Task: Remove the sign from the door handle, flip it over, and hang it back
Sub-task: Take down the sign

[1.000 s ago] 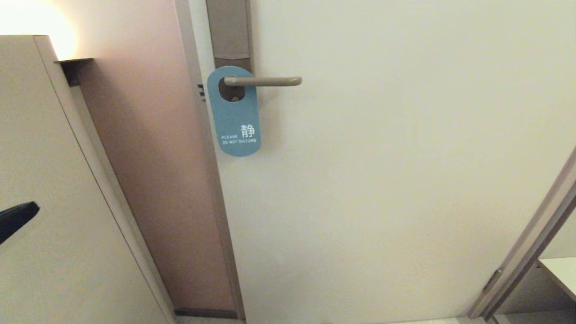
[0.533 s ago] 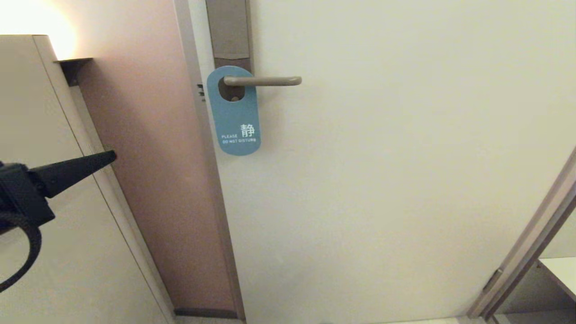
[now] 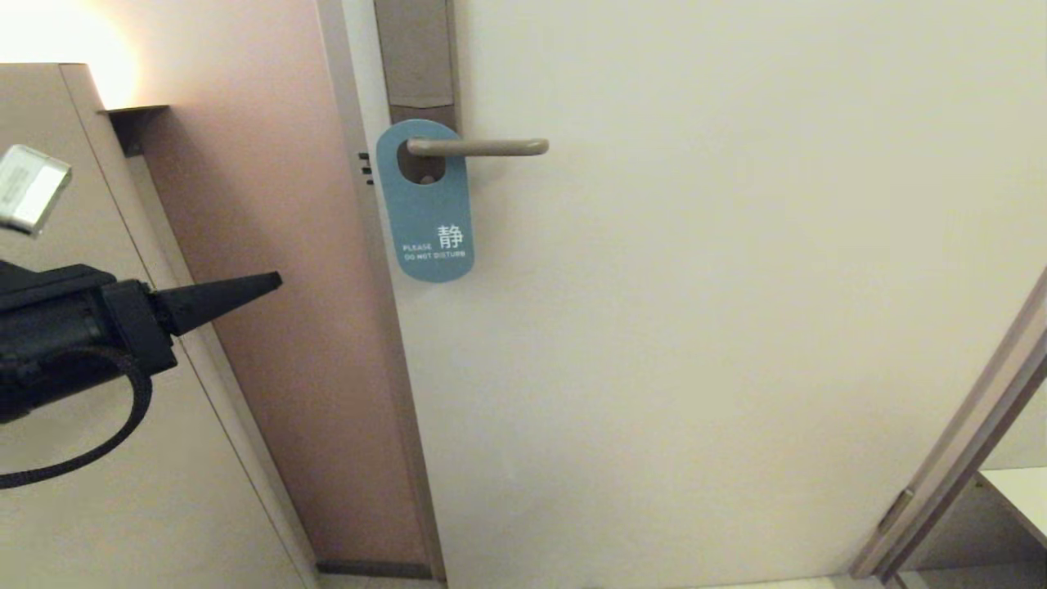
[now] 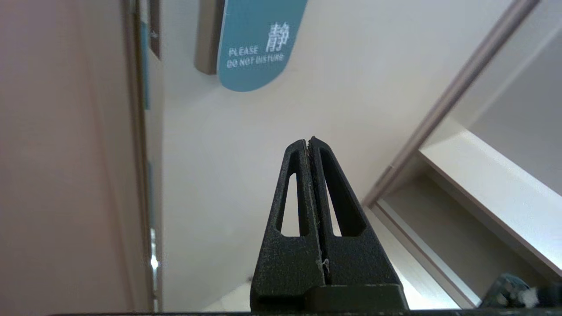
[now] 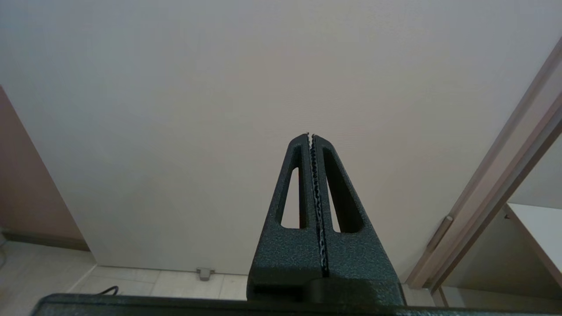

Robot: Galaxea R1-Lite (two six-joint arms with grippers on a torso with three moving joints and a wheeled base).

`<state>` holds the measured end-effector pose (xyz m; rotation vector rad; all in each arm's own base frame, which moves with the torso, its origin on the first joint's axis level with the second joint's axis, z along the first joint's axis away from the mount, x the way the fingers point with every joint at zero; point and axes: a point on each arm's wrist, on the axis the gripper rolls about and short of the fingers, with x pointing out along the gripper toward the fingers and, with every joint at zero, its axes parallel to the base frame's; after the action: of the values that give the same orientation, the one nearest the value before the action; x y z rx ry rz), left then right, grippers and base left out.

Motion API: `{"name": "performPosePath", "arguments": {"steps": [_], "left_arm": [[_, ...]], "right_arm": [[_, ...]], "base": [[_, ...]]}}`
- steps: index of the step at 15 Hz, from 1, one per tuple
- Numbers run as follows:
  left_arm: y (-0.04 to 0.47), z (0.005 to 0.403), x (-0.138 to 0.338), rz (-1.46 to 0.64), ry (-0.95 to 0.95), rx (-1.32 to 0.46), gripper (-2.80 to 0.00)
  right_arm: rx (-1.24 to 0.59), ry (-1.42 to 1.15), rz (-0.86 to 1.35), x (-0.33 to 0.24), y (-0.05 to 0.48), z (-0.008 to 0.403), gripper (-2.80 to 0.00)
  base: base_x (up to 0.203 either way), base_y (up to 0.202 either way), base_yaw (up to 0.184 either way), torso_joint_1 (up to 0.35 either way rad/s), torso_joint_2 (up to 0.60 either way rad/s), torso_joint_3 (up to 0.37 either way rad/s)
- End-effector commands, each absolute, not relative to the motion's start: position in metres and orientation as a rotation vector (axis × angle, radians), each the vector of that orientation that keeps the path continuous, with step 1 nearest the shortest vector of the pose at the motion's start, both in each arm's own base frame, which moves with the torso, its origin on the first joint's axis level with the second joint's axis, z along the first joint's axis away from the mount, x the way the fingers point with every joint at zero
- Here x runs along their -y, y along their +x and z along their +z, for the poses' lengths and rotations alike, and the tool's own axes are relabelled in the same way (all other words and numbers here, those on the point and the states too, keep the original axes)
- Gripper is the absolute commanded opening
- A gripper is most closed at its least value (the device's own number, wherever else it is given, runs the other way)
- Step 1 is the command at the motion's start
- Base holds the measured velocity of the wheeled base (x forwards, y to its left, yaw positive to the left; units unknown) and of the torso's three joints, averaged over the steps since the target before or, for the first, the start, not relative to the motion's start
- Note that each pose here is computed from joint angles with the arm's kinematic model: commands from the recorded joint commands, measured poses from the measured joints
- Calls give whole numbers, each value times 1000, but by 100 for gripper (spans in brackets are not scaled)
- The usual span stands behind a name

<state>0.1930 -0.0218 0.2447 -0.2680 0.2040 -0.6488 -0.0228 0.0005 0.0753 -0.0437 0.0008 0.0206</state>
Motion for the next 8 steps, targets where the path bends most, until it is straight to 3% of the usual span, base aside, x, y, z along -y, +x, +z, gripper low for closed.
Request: {"name": "performPosePath", "arguments": {"steps": [1,8], "left_arm": [[219,236,23,-663,-282,-247,-280],[267,236,24,-846,-268,-203,-280]], "right_arm": [[-1,-44,20,0,-23,75,-280],[-1,-44,20,0,-23,75,-280]], "base": [[0,0,0,0,0,0],[0,0,0,0,0,0]]}}
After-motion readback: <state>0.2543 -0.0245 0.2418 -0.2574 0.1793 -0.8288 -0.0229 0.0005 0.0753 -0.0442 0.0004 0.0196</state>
